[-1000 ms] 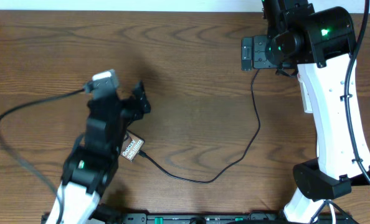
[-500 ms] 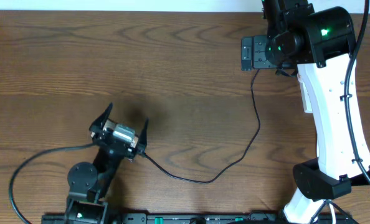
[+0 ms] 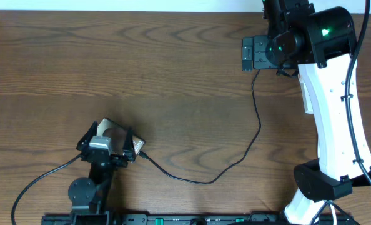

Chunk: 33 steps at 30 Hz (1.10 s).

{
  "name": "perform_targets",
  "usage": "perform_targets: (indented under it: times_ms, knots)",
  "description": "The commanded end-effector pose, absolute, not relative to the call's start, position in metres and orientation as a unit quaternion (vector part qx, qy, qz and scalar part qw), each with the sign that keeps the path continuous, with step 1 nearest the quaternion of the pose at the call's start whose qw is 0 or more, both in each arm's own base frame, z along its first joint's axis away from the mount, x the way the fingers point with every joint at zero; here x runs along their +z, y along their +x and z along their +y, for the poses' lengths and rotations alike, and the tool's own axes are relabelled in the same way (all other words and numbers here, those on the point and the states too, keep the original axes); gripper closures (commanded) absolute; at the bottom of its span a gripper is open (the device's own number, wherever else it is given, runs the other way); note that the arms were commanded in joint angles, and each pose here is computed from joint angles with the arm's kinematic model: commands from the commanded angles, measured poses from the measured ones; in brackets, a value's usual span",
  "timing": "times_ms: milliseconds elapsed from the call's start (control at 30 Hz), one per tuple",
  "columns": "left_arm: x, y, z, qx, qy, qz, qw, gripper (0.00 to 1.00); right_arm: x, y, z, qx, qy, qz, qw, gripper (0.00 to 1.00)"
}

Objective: Plug charger to phone and switch on socket

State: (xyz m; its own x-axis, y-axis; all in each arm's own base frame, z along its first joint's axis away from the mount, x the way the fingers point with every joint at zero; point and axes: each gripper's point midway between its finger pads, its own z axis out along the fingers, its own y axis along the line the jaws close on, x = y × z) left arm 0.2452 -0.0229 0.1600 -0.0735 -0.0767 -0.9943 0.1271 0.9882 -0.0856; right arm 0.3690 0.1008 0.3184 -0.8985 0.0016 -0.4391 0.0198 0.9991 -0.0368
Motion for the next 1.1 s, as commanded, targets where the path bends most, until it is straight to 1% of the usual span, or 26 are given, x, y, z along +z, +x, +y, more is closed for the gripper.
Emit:
perform_targets:
  times_ms: [0,67,1067]
  knots:
    - [0.1382,0.2439,0.0058,-0.071,-0.107,0.750,0.649,0.09,0.3170,0.3691,0.1024,-0.021,0.009,0.974,0.224,0.01]
    - [0.1357,0.2435,0.0102,-0.068,-0.123,0.751,0.645,0.09,0.3171,0.3690,0.1023,-0.021,0.009,0.974,0.224,0.01]
    - [0.1356,0.2436,0.0092,-0.070,-0.121,0.751,0.645,0.09,0.3170,0.3689,0.1031,-0.021,0.008,0.974,0.224,0.01]
